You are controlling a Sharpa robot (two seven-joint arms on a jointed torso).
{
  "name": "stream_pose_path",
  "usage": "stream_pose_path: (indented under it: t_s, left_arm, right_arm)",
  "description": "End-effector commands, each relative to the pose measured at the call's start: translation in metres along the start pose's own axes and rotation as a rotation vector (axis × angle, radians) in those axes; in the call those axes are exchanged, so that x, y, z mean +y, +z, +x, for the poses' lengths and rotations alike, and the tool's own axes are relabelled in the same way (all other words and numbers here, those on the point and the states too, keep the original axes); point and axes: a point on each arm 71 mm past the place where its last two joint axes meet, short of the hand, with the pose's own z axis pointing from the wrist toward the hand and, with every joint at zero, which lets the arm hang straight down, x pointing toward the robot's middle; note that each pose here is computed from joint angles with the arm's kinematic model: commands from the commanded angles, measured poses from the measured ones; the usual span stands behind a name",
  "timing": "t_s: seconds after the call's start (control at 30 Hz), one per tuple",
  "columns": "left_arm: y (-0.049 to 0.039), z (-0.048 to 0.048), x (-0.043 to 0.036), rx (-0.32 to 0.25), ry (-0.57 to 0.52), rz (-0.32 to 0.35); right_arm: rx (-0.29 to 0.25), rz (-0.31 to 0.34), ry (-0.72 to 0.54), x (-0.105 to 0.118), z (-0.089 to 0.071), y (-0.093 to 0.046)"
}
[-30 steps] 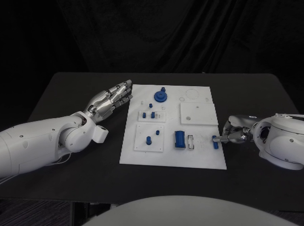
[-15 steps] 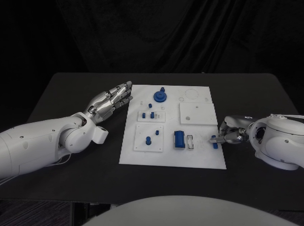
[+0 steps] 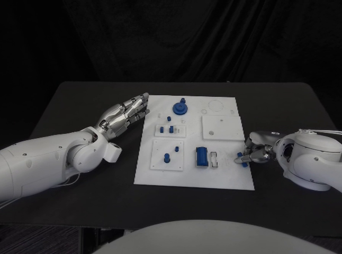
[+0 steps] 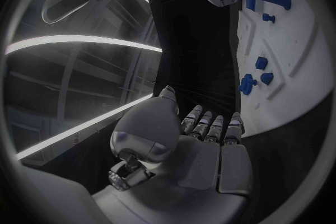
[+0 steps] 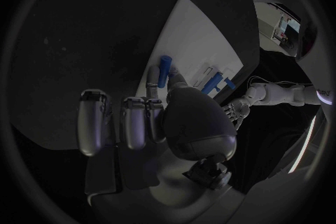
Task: Assemble the parts on the task board
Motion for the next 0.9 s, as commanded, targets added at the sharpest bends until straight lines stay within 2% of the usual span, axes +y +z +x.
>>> stream_pose_path:
  t_s: [0.03, 0.2, 0.47, 0.67, 0.9]
  left_arm:
    - [0.0001, 0.002, 0.0004, 0.017, -0.013, 0.004]
    - [0.0001, 0.0023, 0.0008, 0.019, -0.015, 0.003]
    - [-0.0003, 0.0026, 0.0013, 0.02, -0.017, 0.0]
    - [-0.0011, 0.0021, 0.0014, 0.019, -0.017, -0.002]
    - [-0.0017, 0.0018, 0.0016, 0.018, -0.017, -0.003]
  right_arm:
    - [0.022, 0.031, -0.022, -0.002, 0.004, 0.001]
    - [0.026, 0.028, -0.02, -0.001, 0.007, 0.003]
    - [0.0, 0.024, 0.003, 0.001, 0.007, 0.004]
    - [-0.02, -0.005, 0.092, 0.003, 0.006, 0.002]
    - [-0.002, -0.055, 0.224, 0.01, 0.007, -0.005]
